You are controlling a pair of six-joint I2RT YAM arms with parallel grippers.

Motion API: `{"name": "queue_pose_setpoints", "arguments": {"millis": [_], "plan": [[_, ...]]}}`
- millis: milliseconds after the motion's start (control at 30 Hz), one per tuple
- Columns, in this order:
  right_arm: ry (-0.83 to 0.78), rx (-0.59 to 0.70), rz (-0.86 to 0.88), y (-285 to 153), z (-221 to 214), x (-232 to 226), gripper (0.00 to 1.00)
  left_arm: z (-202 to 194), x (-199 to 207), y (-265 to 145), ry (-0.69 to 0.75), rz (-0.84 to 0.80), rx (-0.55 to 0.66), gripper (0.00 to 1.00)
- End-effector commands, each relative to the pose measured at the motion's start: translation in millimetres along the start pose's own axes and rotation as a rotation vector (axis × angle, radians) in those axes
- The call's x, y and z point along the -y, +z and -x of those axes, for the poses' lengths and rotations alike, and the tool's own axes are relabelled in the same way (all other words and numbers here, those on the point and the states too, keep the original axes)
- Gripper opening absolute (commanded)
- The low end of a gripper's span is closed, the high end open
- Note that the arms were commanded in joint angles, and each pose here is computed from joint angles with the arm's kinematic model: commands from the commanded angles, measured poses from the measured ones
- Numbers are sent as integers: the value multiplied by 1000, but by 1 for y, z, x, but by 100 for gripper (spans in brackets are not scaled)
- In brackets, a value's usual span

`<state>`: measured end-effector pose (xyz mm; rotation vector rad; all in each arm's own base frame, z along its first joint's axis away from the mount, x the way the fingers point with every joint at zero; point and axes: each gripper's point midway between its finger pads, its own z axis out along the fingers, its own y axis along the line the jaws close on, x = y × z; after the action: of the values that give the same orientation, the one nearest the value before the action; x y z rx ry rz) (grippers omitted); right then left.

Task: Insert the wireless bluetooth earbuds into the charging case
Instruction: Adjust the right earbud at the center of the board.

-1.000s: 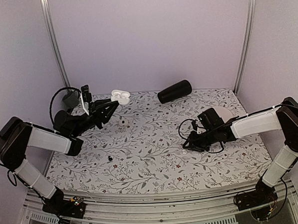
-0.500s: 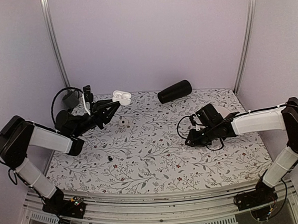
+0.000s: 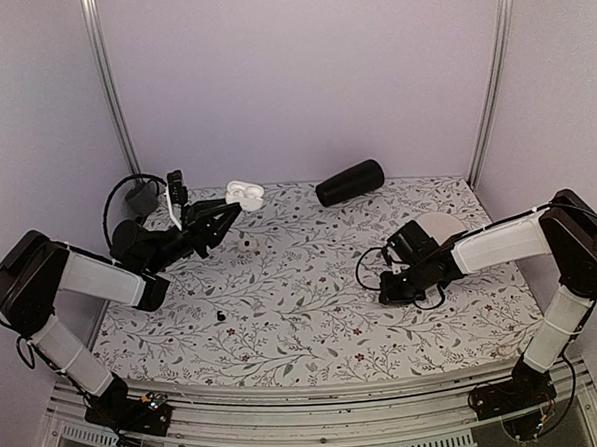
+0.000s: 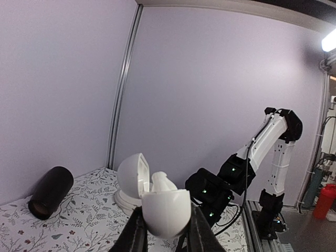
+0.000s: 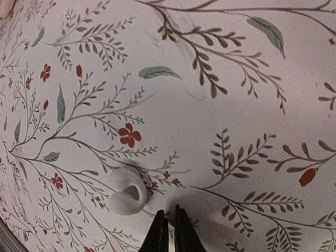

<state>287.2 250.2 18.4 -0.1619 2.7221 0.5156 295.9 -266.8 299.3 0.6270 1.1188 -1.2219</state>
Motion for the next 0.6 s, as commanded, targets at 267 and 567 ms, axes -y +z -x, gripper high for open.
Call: {"name": "queue_pose_setpoints", "arguments": {"millis": [267, 567], "plan": [[-67, -45, 42, 19, -8, -53, 7, 48, 37, -2, 179, -123, 181, 0], [-95, 42, 84, 2, 26, -73, 10, 50, 38, -2, 184, -126, 180, 0]]}}
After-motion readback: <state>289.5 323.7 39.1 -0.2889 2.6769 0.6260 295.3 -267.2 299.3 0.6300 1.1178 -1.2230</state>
